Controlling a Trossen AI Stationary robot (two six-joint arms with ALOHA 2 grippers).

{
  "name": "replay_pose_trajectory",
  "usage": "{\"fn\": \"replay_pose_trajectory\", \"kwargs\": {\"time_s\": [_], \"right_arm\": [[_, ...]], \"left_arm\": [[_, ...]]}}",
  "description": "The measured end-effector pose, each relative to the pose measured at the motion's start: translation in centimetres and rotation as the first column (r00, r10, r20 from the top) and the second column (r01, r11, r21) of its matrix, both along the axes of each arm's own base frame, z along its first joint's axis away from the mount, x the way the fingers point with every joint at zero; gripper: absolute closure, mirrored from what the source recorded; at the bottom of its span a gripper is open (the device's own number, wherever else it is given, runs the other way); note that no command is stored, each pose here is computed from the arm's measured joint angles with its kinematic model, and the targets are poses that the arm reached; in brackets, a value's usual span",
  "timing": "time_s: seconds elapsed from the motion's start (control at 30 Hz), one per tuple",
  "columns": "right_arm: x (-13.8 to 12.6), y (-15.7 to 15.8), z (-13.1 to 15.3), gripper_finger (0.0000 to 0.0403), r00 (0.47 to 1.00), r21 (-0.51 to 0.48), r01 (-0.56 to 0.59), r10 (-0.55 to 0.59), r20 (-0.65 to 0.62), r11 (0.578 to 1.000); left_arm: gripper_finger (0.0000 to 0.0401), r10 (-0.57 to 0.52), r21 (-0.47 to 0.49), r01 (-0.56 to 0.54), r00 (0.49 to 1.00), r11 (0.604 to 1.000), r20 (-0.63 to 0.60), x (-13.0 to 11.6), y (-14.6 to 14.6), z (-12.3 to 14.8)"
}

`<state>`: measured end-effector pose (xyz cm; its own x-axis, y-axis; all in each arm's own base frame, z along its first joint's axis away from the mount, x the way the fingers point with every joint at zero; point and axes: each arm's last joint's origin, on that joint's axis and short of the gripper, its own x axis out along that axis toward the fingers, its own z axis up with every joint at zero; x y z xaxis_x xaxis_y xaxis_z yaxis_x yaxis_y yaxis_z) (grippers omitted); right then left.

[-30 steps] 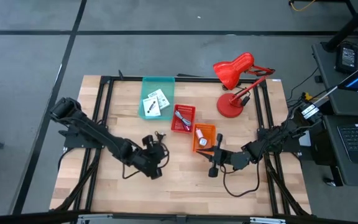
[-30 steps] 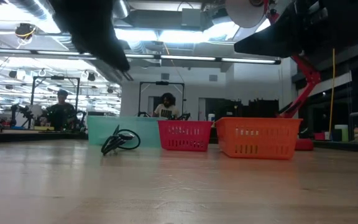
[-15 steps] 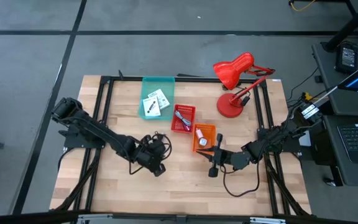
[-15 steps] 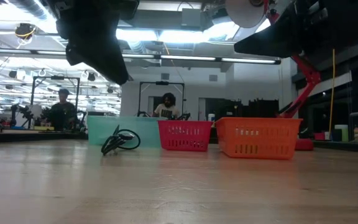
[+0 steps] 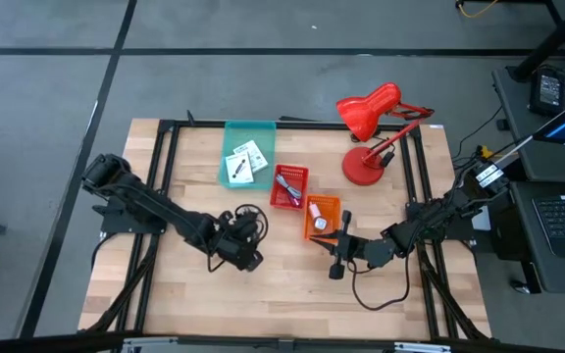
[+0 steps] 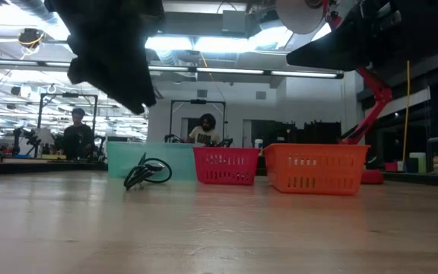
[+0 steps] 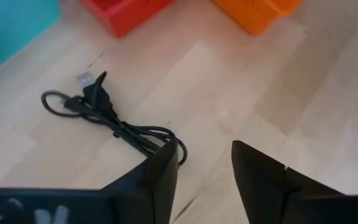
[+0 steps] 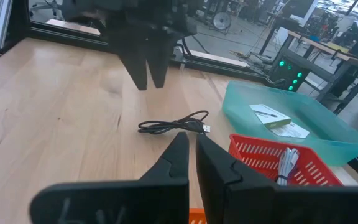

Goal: Pick and place items into bin
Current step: Put the black charger cable into the red basket

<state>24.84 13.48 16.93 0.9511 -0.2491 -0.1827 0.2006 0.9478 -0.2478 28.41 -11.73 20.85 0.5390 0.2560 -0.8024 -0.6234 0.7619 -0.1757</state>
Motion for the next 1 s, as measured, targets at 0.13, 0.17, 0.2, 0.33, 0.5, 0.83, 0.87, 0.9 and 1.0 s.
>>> {"fn": "replay_pose_trajectory", "kwargs": {"time_s": [0.13,0.17,0.2,0.33,0.5,0.83,0.87,0.9,1.0], "right_arm": [[0.0,0.0,0.0,0.0391,1.000,0.001,0.000,0.000,0.000,1.000],[0.0,0.0,0.0,0.0391,1.000,0.000,0.000,0.000,0.000,1.000],[0.0,0.0,0.0,0.0391,1.000,0.000,0.000,0.000,0.000,1.000],[0.0,0.0,0.0,0.0391,1.000,0.001,0.000,0.000,0.000,1.000],[0.0,0.0,0.0,0.0391,1.000,0.000,0.000,0.000,-0.001,1.000],[0.0,0.0,0.0,0.0391,1.000,0.000,0.000,0.000,-0.002,1.000],[0.0,0.0,0.0,0.0391,1.000,0.000,0.000,0.000,-0.002,1.000],[0.0,0.0,0.0,0.0391,1.000,-0.001,0.000,0.000,-0.002,1.000],[0.0,0.0,0.0,0.0391,1.000,0.000,0.000,0.000,-0.002,1.000]], "left_arm": [[0.0242,0.103,-0.042,-0.103,0.995,0.994,-0.009,0.5,0.3,-1.0],[0.0240,0.118,-0.048,-0.119,0.993,0.992,-0.024,0.6,0.4,-1.4],[0.0238,0.131,-0.052,-0.134,0.990,0.990,-0.048,0.7,0.5,-1.9],[0.0235,0.188,-0.061,-0.194,0.977,0.979,-0.100,1.3,0.9,-3.8],[0.0234,0.244,-0.056,-0.255,0.958,0.965,-0.152,2.0,1.7,-5.6],[0.0234,0.297,-0.054,-0.309,0.941,0.950,-0.163,2.5,2.9,-6.2],[0.0234,0.298,-0.054,-0.310,0.941,0.949,-0.162,2.5,2.9,-6.2],[0.0234,0.298,-0.054,-0.310,0.941,0.949,-0.162,2.5,2.9,-6.2],[0.0234,0.297,-0.058,-0.310,0.940,0.949,-0.165,2.5,2.9,-6.2]]}}
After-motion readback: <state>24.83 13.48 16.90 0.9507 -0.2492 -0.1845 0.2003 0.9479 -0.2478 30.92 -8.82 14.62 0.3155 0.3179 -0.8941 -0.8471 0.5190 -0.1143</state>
